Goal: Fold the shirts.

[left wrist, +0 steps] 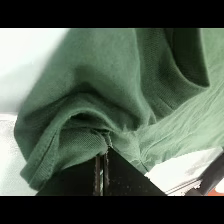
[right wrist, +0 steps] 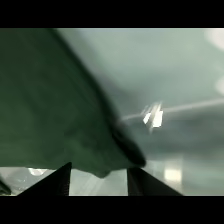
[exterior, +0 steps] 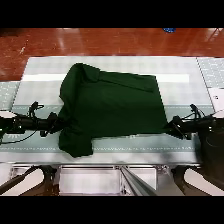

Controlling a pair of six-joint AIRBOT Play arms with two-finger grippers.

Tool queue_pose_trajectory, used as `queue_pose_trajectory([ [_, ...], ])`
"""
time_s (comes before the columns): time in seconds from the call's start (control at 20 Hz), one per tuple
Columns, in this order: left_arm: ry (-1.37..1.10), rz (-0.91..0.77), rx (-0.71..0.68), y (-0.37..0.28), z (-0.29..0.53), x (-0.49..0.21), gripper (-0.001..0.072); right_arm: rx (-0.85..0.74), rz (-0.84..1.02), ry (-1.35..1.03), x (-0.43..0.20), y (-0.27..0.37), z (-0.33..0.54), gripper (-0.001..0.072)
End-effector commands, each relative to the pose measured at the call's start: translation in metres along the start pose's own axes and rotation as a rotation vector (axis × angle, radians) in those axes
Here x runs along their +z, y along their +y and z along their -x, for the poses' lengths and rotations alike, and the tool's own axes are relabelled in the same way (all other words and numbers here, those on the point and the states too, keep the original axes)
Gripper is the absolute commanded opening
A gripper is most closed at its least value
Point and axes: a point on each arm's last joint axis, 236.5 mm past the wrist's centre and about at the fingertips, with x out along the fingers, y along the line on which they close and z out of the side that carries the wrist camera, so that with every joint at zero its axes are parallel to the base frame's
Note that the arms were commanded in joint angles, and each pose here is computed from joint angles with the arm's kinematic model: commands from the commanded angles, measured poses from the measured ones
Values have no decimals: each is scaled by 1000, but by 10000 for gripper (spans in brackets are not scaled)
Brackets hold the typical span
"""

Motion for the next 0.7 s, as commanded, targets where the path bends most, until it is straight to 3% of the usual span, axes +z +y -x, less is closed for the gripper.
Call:
queue_pose_trajectory([
  [0.0,-4,0,-1,0,0,1,20,25,36,-43,24,22,-17,404],
  [0.1,-5,-4,-1,0,0,1,20,53,54,-101,43,42,-16,374],
  [0.15,-7,-4,-4,-1,0,2,20,76,72,-108,48,56,-15,245],
  [0.2,-15,1,-23,-7,1,4,20,104,140,-108,48,74,-12,37],
  [0.4,-122,-67,-268,-86,35,38,20,169,434,-110,55,160,54,22],
  [0.65,-578,-426,-590,-269,219,77,20,223,735,-638,63,306,258,22],
])
